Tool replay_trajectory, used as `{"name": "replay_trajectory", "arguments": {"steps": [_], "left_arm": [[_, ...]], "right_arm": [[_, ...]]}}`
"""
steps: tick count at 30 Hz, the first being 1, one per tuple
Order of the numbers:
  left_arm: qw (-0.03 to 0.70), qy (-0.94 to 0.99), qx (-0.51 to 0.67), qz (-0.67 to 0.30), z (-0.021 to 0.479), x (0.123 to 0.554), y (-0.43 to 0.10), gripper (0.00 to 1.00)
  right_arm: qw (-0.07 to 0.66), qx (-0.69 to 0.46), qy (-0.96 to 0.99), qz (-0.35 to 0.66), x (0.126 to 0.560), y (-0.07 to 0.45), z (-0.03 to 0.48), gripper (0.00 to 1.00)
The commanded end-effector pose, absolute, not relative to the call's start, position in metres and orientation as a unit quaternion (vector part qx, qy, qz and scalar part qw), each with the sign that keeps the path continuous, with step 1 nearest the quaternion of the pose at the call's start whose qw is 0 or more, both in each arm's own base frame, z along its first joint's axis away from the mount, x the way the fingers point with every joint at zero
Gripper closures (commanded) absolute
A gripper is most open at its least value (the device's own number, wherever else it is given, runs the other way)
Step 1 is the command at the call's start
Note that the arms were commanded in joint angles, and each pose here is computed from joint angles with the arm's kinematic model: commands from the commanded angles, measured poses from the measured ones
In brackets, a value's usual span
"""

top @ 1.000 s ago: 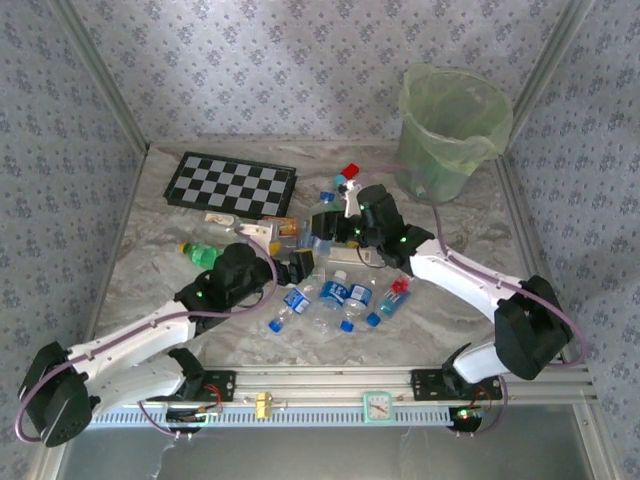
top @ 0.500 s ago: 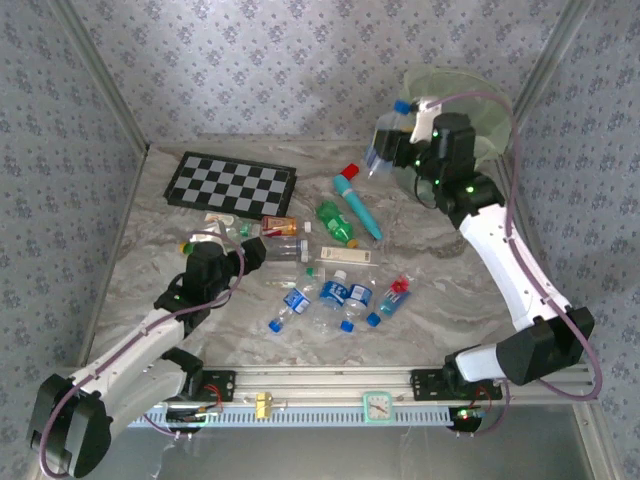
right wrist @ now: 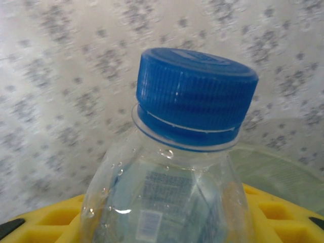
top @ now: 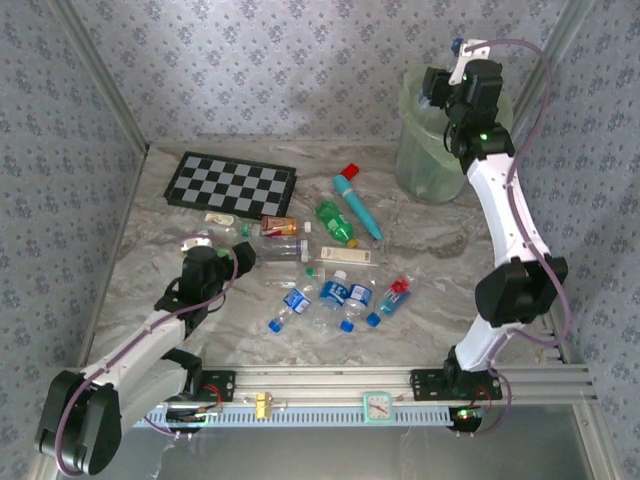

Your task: Put the plastic bottles in the bin

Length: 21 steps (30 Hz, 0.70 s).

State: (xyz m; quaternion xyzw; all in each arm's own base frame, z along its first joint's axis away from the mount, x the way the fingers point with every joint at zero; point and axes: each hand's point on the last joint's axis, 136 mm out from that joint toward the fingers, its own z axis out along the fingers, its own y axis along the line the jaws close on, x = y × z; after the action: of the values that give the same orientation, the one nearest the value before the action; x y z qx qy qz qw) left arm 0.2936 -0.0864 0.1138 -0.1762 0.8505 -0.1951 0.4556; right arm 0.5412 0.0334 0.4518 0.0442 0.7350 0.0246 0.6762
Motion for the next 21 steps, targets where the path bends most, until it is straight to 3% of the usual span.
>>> {"name": "replay_trajectory", "arguments": {"steps": [1,8,18,21], "left_arm": [[0.468,0.839,-0.182,-0.209,0.124,0.298,-0.087,0.00],[0.468,0.839,-0.196,-0.194,0.123,0.296,-0.078,0.00],[0.461,0.844,-0.203,-0.185,0.119,0.290,-0.071,0.00],[0.462,0.843,-0.204,-0.187,0.119,0.289,-0.070,0.00]], "right_arm": [[0.702,0.083,0.707,-0.020,0.560,0.000,0.475,0.51],[0.638,0.101,0.763,-0.010,0.608,-0.006,0.410,0.51],[0.564,0.104,0.819,-0.004,0.629,0.008,0.330,0.47],[0.554,0.110,0.826,-0.008,0.631,0.007,0.318,0.41]]}}
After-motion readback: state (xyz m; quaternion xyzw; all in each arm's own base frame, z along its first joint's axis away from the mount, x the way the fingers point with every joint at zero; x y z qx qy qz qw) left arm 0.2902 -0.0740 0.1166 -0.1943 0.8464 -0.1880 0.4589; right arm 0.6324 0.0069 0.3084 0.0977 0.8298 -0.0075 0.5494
